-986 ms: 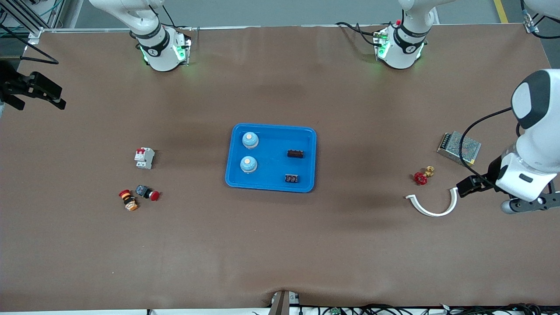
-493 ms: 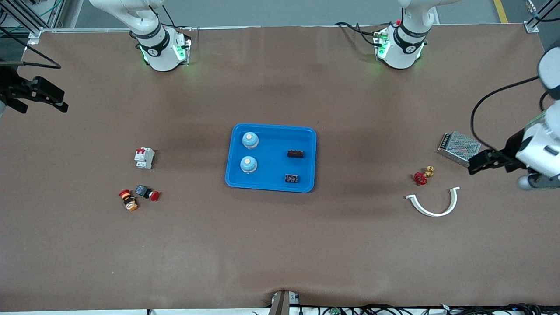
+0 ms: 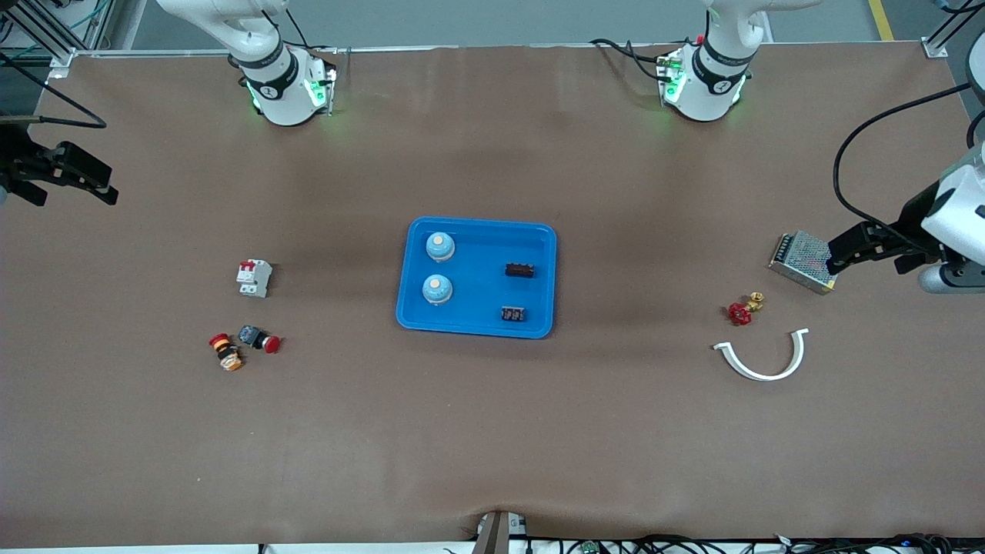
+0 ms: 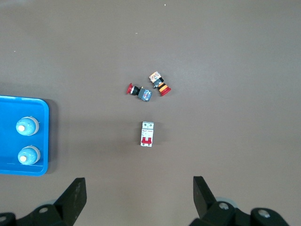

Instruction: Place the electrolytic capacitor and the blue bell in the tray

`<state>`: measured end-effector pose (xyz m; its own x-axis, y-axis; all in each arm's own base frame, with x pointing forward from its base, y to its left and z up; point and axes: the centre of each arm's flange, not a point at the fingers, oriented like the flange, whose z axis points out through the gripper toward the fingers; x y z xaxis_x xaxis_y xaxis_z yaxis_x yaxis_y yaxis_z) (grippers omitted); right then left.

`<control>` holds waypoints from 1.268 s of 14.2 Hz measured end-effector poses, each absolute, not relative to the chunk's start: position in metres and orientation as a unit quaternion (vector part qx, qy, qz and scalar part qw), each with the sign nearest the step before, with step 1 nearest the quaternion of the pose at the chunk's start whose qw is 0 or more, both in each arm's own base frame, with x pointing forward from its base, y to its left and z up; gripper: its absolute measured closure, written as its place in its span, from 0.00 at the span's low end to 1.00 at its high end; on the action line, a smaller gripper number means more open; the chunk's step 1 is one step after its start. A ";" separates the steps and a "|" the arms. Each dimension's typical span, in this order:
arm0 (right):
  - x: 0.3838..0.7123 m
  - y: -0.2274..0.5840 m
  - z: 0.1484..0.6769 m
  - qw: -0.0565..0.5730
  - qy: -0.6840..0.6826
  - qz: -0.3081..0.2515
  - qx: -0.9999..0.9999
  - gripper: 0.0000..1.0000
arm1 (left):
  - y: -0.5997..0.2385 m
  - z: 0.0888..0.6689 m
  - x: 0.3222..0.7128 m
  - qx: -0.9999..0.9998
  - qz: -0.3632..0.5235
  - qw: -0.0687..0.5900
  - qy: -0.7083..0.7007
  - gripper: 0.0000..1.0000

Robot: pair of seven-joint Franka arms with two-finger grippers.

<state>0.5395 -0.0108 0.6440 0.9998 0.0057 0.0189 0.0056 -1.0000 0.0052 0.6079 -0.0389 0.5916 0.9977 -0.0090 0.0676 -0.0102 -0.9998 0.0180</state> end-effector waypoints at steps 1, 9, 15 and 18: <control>0.540 -0.012 0.644 0.003 0.002 0.010 1.000 0.00 | -0.043 0.593 0.605 0.999 0.031 0.009 -0.008 0.00; 0.559 -0.022 0.616 0.003 -0.007 0.000 1.000 0.00 | -0.058 0.610 0.586 0.999 0.013 0.006 -0.041 0.00; 0.566 -0.023 0.600 0.003 -0.008 -0.014 1.000 0.00 | -0.065 0.598 0.579 0.999 -0.018 0.001 -0.046 0.00; 0.567 -0.024 0.599 0.003 -0.009 -0.015 1.000 0.00 | -0.053 0.600 0.581 0.999 -0.016 0.000 -0.035 0.00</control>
